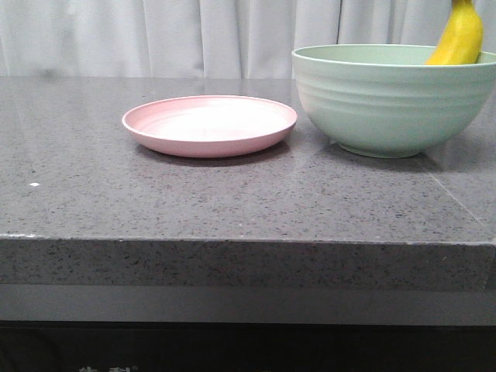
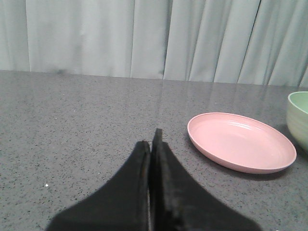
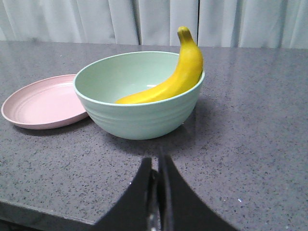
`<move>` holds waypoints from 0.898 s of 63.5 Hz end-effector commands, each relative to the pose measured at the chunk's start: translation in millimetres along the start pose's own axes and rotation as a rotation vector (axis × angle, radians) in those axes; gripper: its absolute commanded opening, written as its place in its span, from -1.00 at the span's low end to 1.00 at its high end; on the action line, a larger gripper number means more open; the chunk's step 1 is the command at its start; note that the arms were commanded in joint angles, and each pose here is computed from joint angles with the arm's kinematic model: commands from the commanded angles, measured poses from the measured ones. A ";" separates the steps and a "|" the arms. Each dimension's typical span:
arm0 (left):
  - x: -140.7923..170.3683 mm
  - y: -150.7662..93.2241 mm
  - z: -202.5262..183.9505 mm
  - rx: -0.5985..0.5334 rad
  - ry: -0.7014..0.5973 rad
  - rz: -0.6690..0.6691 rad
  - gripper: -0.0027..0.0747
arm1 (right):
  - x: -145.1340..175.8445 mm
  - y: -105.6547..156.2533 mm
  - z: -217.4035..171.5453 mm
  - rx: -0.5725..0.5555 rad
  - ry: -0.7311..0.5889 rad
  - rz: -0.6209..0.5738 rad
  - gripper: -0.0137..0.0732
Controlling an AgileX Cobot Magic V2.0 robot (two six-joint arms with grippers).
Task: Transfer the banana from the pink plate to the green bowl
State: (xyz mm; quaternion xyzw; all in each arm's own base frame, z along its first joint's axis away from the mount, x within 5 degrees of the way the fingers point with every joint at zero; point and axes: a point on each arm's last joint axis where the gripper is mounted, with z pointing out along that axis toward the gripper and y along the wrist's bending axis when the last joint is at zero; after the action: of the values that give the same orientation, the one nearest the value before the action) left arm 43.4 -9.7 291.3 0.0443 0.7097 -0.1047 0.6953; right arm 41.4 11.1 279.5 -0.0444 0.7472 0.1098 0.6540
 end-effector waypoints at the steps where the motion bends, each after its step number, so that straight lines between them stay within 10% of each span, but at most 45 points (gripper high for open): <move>1: -15.6 -1.3 -1.2 0.008 -0.105 -0.016 -0.98 | -15.2 0.6 -1.7 0.004 -0.101 -0.007 -0.84; 57: 90.1 18.2 10.0 -0.186 -0.002 -0.013 -0.98 | -15.2 0.7 -1.8 0.004 -0.102 -0.007 -0.84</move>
State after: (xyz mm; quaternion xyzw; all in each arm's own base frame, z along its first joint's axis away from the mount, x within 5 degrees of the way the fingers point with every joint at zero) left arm 55.3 -1.8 191.9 -0.0209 0.7529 -0.0372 0.6568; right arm 41.4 11.1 279.8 -0.0443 0.7460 0.1099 0.6553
